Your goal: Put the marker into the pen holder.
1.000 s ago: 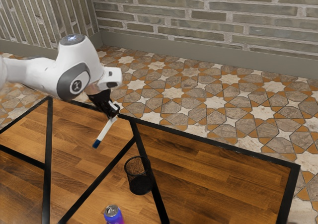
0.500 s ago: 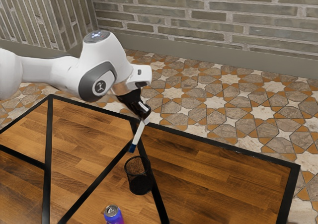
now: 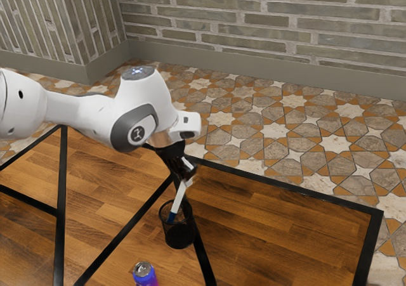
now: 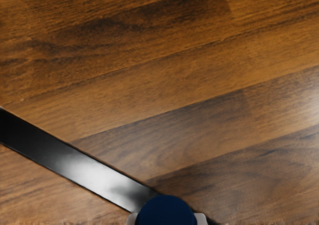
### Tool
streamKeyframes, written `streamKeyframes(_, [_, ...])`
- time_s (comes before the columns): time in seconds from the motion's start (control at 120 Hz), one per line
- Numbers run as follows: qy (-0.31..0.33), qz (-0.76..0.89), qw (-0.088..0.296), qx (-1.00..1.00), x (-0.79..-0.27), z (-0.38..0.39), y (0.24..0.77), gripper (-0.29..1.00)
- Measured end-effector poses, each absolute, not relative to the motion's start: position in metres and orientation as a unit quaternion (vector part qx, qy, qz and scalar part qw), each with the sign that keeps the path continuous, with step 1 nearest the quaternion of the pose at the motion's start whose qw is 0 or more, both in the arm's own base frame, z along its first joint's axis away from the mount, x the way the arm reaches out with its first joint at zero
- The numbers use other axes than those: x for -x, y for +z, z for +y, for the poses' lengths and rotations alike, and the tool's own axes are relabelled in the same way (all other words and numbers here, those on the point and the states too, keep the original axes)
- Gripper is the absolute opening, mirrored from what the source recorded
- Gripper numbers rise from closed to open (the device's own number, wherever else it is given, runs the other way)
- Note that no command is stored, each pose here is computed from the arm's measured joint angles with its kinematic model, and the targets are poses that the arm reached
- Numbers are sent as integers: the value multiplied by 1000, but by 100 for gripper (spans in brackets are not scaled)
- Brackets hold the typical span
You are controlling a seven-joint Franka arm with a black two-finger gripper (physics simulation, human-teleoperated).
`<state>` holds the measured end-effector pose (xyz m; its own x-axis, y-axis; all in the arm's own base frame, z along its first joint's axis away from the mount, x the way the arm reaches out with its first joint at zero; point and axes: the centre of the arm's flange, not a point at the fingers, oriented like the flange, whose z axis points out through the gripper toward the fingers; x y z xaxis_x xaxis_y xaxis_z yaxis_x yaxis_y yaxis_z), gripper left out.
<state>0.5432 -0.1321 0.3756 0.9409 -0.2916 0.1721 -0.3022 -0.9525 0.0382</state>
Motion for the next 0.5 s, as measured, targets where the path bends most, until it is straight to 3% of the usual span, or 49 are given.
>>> streamKeyframes(0.167, [81, -151, 36, -985, -545, -127, 383, 35])
streamKeyframes(0.225, [91, -159, 34, -982, -559, -130, 416, 44])
streamKeyframes(0.358, [114, -184, 6, -976, -587, -126, 540, 56])
streamKeyframes(0.5, [68, -177, -13, -982, -579, -94, 574, 63])
